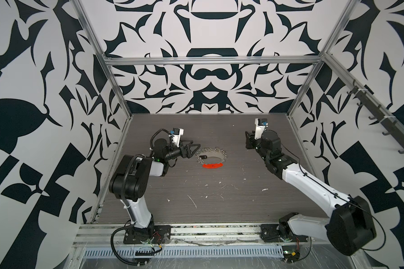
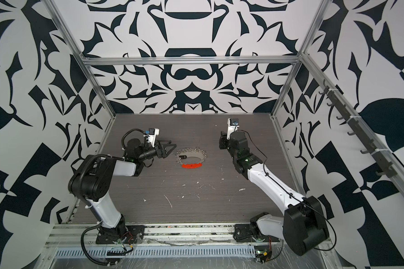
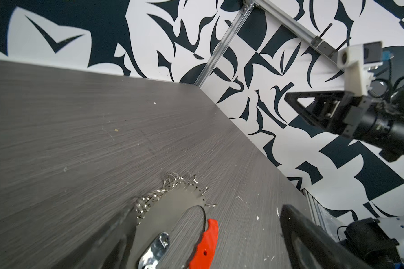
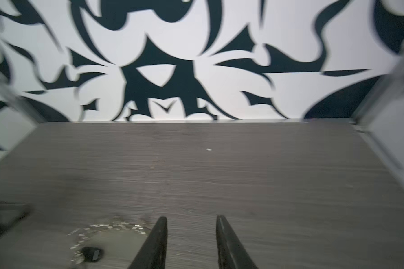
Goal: Put the keys on the keyring
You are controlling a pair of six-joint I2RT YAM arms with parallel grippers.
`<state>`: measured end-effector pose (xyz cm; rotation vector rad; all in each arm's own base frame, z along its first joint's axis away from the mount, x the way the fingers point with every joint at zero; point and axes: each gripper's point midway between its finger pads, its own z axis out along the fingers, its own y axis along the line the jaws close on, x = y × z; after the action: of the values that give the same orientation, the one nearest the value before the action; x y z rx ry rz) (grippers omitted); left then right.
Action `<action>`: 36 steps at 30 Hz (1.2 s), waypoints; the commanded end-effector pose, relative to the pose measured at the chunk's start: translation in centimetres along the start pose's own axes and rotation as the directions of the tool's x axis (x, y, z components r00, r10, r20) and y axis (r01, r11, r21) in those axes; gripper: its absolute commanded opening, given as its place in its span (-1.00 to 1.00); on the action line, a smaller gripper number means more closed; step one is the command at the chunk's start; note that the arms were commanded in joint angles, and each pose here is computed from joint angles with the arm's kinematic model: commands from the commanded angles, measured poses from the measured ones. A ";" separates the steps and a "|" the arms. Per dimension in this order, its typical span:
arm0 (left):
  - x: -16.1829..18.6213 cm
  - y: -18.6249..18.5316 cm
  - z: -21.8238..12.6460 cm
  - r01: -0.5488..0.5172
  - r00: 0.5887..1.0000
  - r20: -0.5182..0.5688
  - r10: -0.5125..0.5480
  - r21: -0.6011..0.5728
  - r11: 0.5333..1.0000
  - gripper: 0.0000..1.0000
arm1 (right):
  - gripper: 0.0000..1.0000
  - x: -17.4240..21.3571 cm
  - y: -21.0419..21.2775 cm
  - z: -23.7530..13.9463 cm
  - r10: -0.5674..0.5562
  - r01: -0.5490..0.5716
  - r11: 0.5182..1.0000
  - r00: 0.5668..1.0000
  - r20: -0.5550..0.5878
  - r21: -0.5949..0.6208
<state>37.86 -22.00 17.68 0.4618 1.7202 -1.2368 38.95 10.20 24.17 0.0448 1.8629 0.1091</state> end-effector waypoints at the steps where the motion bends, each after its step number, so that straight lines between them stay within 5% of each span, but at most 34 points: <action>1: 1.6 0.9 -1.3 -0.034 0.996 -0.091 0.022 -0.127 0.991 0.99 | -0.16 -0.2 -7.0 -2.1 -0.068 0.028 0.929 0.993 0.094 0.370; 5: 2.2 1.6 -2.9 -0.081 0.980 -0.198 0.029 -0.259 0.963 0.99 | -0.10 3.3 -8.7 -3.5 -0.100 0.063 0.911 0.993 0.070 0.407; 11: 2.8 0.7 -5.0 -0.114 0.978 -0.205 0.049 -0.317 0.942 0.99 | 0.05 7.2 -10.5 -4.9 -0.143 0.115 0.888 0.989 0.031 0.445; 23: 1.6 1.6 -9.0 -0.178 0.982 -0.153 0.113 -0.532 0.828 0.99 | 0.34 9.9 -11.3 -0.3 -0.287 0.227 0.805 0.958 0.024 0.549; 27: 0.4 3.2 -11.1 -0.175 0.984 -0.133 0.116 -0.670 0.721 0.99 | 0.37 11.1 -11.5 0.3 -0.279 0.222 0.830 0.960 0.036 0.512; 34: -1.0 3.1 -12.6 -0.220 0.972 -0.104 0.210 -0.719 0.660 0.99 | 0.34 13.5 -12.5 1.7 -0.131 0.128 0.927 0.991 -0.017 0.352; 36: -1.4 3.3 -13.1 -0.223 0.969 -0.101 0.223 -0.740 0.635 0.99 | 0.31 13.5 -13.0 2.4 -0.162 0.151 0.923 0.987 0.002 0.354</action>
<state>34.64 -10.12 17.43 0.1872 1.9533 -0.3478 36.52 -2.48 9.19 0.1737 1.8533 -0.4567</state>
